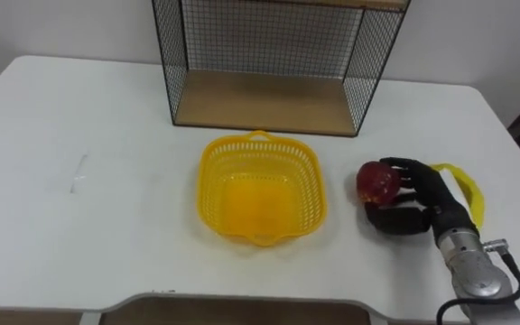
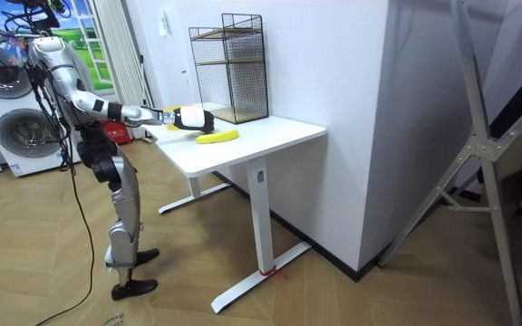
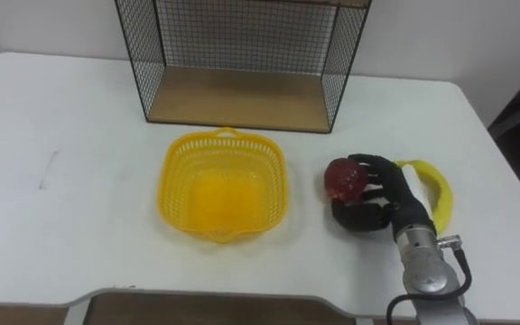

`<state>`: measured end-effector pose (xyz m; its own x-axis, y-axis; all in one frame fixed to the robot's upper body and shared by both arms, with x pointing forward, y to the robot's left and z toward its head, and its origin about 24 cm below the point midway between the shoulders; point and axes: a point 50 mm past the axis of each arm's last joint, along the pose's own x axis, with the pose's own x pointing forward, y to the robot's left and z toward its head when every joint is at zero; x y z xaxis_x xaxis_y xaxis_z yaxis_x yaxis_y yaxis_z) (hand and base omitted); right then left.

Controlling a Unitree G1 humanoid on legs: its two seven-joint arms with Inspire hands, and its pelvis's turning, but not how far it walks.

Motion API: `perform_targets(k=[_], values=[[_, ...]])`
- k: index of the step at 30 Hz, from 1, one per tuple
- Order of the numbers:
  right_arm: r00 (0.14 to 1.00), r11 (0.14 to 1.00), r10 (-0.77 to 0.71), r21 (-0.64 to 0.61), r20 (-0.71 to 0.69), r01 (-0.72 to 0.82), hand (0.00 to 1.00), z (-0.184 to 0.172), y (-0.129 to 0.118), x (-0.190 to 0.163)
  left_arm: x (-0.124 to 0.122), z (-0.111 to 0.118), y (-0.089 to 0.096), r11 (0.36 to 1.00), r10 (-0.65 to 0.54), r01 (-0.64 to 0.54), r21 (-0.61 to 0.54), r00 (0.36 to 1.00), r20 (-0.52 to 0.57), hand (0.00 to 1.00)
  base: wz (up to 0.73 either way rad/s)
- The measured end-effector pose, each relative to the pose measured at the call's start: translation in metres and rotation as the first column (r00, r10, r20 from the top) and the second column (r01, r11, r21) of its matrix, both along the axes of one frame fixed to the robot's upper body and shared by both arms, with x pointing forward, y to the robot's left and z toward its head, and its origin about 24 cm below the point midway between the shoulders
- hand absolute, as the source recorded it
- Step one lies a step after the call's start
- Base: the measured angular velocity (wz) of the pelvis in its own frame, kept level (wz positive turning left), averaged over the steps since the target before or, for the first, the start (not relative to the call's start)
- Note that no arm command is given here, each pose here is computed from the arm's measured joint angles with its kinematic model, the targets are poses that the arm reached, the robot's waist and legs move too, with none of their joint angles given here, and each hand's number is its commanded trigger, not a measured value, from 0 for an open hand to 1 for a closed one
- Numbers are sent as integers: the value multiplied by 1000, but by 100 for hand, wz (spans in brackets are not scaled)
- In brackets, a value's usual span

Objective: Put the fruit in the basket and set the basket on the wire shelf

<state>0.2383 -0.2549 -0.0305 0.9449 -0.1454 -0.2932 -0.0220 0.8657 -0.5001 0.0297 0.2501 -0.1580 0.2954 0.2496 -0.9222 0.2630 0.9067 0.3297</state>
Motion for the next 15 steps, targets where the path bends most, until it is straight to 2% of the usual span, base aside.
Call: perform_targets(k=[10, 15], values=[[999, 997, -37, 70, 6, 37, 100, -1, 2, -1, -2, 0, 1, 1000, 8, -8, 10, 1000, -14, 0, 0], [996, 980, -92, 177, 5, 90, 100, -3, 0, -5, -5, -1, 0, 1000, 12, -12, 8, 1000, -25, 0, 0]])
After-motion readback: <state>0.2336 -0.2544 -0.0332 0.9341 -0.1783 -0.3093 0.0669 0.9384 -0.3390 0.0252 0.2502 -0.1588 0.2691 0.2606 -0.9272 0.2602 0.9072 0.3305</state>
